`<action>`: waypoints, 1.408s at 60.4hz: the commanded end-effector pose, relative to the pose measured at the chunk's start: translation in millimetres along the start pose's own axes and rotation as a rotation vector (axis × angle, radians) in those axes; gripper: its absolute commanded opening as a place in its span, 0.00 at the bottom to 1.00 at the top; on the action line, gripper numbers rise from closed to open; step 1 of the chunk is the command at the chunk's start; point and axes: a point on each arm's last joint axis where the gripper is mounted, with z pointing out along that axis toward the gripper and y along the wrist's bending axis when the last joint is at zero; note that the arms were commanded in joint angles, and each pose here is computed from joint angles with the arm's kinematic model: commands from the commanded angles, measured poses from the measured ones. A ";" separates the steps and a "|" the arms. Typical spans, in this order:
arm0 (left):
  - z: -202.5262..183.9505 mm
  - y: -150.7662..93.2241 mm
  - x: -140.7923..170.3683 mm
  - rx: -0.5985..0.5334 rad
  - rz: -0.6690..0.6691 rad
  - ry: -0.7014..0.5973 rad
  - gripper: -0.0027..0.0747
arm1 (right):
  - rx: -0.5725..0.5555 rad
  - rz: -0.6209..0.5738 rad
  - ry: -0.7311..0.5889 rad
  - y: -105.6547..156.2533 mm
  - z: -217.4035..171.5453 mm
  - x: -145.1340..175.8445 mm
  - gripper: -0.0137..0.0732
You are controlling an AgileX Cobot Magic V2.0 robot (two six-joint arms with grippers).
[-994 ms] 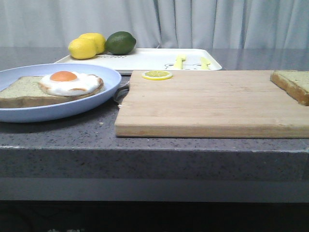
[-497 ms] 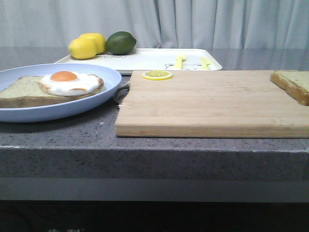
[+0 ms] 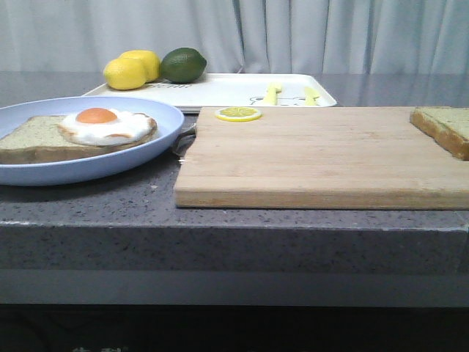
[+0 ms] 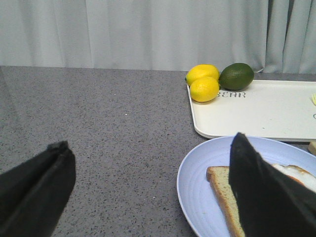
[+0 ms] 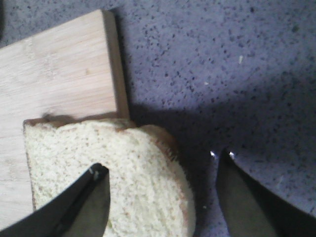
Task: Place bread and move sandwich to tray
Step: 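Lower the right gripper over the bread slice on the cutting board, then grasp the bread slice edge with the right gripper and lift it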
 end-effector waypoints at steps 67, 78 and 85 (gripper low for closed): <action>-0.9 0.1 -18.1 0.001 -0.006 -0.103 0.84 | -0.041 -0.235 0.106 26.4 9.5 0.1 0.71; -0.9 0.1 -18.1 0.001 -0.006 -0.103 0.84 | -0.053 -0.232 0.140 26.9 9.6 3.6 0.71; -0.9 0.1 -18.1 0.001 -0.006 -0.103 0.84 | -0.045 -0.206 0.151 25.3 11.2 5.1 0.71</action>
